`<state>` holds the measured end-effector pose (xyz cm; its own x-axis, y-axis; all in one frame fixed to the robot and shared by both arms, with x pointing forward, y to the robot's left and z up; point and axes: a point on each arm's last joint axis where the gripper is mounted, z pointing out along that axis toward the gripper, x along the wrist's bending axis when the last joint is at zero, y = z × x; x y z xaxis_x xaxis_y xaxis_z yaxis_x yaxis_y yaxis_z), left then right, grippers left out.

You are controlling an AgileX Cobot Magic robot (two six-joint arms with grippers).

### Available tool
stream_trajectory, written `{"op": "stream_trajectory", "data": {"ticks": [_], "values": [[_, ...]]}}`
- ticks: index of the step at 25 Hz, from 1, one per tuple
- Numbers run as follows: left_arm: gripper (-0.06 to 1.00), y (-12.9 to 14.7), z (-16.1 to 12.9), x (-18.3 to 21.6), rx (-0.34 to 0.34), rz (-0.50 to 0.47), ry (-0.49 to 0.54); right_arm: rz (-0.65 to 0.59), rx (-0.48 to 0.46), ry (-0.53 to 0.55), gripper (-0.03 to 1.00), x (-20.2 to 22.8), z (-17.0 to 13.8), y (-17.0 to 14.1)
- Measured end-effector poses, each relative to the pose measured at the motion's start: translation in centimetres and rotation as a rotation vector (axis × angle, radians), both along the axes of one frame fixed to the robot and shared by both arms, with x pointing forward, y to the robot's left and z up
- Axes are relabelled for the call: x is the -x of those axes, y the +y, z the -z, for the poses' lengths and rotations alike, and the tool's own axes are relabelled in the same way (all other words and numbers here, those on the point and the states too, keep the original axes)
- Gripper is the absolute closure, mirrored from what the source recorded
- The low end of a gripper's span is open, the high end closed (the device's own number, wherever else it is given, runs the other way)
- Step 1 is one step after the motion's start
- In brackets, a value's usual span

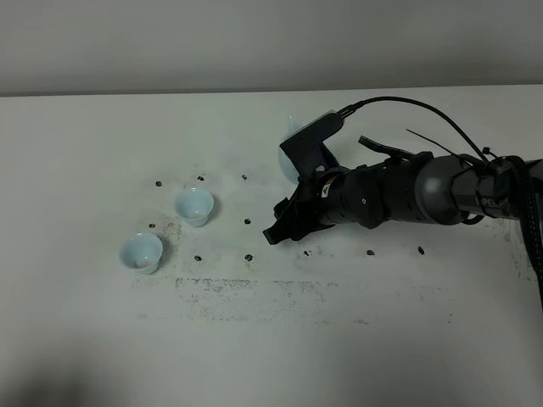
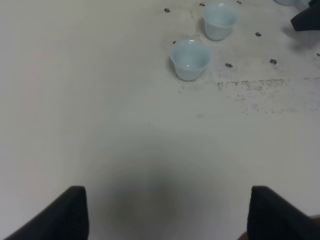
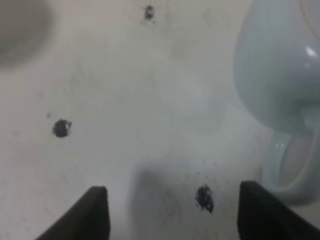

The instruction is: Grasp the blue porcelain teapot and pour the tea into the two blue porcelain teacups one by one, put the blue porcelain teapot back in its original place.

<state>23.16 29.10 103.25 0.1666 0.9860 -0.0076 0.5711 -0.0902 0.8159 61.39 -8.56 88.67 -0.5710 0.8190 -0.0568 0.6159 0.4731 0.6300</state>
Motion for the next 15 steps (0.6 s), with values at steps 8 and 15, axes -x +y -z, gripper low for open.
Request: {"op": "stream_trajectory", "data": {"ticks": [8, 15], "values": [[0.31, 0.00, 0.00, 0.00, -0.001, 0.001, 0.000, -0.005, 0.033, 0.076, 0.44, 0.55, 0.45, -0.25], [0.31, 0.00, 0.00, 0.00, -0.001, 0.001, 0.000, 0.075, -0.022, 0.128, 0.44, 0.99, 0.53, 0.27]]}}
